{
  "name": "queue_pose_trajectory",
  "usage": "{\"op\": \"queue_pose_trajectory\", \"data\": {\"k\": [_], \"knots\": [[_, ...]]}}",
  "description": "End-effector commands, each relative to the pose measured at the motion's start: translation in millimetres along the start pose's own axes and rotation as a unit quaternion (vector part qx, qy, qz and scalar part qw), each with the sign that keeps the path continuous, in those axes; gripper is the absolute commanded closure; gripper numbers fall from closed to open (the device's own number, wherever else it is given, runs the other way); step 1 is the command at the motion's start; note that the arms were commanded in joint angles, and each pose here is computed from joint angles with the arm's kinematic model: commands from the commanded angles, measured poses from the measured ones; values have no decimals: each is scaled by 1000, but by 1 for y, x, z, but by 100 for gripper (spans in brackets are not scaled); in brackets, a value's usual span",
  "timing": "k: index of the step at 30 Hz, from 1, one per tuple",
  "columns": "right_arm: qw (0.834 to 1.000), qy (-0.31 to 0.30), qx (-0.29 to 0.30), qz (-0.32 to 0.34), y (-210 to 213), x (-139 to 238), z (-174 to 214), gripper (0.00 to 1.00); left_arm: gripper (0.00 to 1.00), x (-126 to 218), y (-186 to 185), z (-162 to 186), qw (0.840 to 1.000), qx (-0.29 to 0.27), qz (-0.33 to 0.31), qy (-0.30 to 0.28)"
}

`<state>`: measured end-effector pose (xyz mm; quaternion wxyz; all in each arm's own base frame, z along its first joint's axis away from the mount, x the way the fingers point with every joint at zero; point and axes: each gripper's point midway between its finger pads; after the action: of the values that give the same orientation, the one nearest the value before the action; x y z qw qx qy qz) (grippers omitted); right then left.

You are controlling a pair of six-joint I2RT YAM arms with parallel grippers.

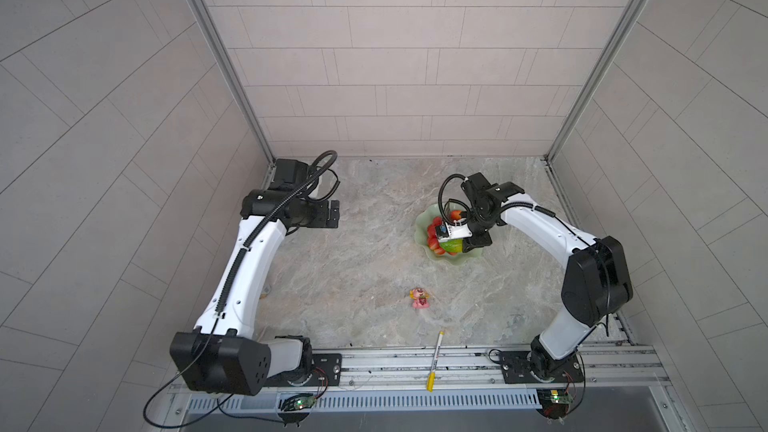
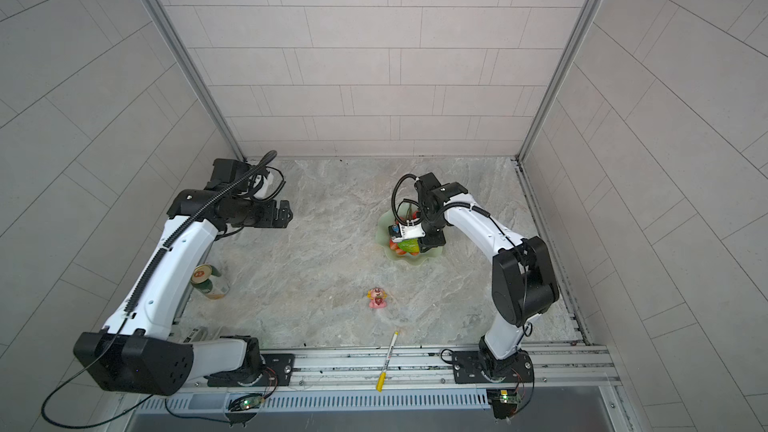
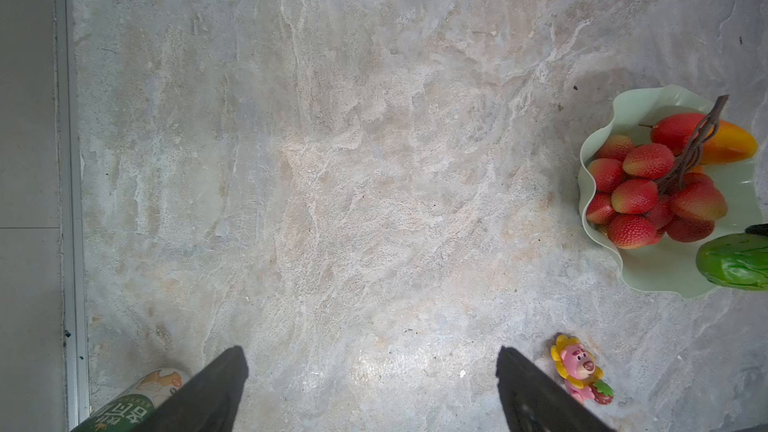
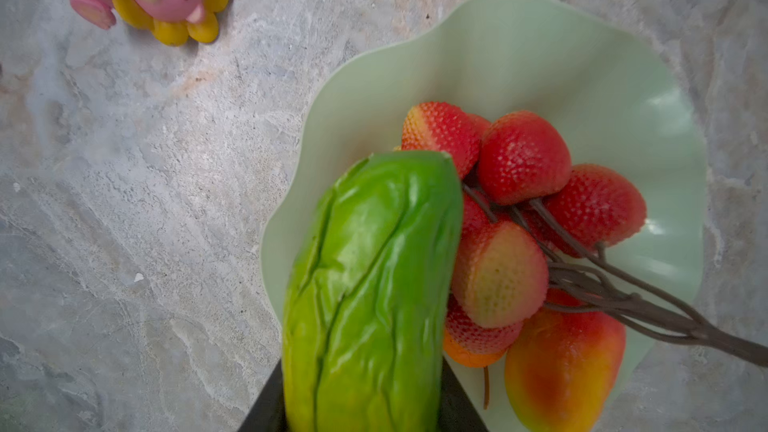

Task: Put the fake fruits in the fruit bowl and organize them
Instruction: 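Lower the bitter melon into the bowl and open the right gripper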

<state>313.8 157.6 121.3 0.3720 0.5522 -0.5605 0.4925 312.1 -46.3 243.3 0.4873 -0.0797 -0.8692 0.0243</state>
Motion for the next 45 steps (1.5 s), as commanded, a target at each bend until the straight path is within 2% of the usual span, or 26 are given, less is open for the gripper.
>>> {"op": "queue_pose_trajectory", "data": {"k": [1, 4, 5, 6, 7, 14, 22, 25, 37, 45], "knots": [[1000, -4, -5, -19, 10, 0, -1, 68, 0, 6, 0, 0, 1000, -6, -5, -9], [1000, -3, -9, -16, 11, -1, 0, 63, 0, 5, -1, -1, 1000, -6, -2, -8], [1000, -3, -13, -13, 10, -1, 0, 51, 0, 5, -1, -1, 1000, -6, -2, -8], [1000, -7, -21, -6, 8, -2, 0, 3, 0, 4, -1, -1, 1000, -6, -1, -8], [1000, -10, -26, -3, 7, -2, -1, 0, 0, 4, -2, -1, 1000, -6, -1, -8], [999, -27, -35, 18, 2, 9, -9, 0, 0, 5, -1, -1, 1000, -7, -2, -7], [992, -57, -44, 104, -11, 52, -19, 0, 0, 6, -1, -1, 1000, -6, -1, -8], [988, -49, -44, 136, -15, 58, -15, 0, 0, 5, -2, -1, 1000, -6, 1, -8], [976, 40, -112, 182, -15, 40, 29, 0, 0, 3, -3, -1, 1000, -5, 4, -7], [974, 44, -129, 182, -23, 29, 31, 0, 0, 5, -2, 0, 1000, -6, 0, -8]]}}
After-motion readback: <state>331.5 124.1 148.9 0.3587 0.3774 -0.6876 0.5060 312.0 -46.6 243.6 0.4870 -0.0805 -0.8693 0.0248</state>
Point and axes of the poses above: each gripper's point midway between its finger pads, its own x axis back along the fingers, its own y axis along the line the jaws close on, z = x × y, and after that the axes turned 1 degree about -x, right-handed
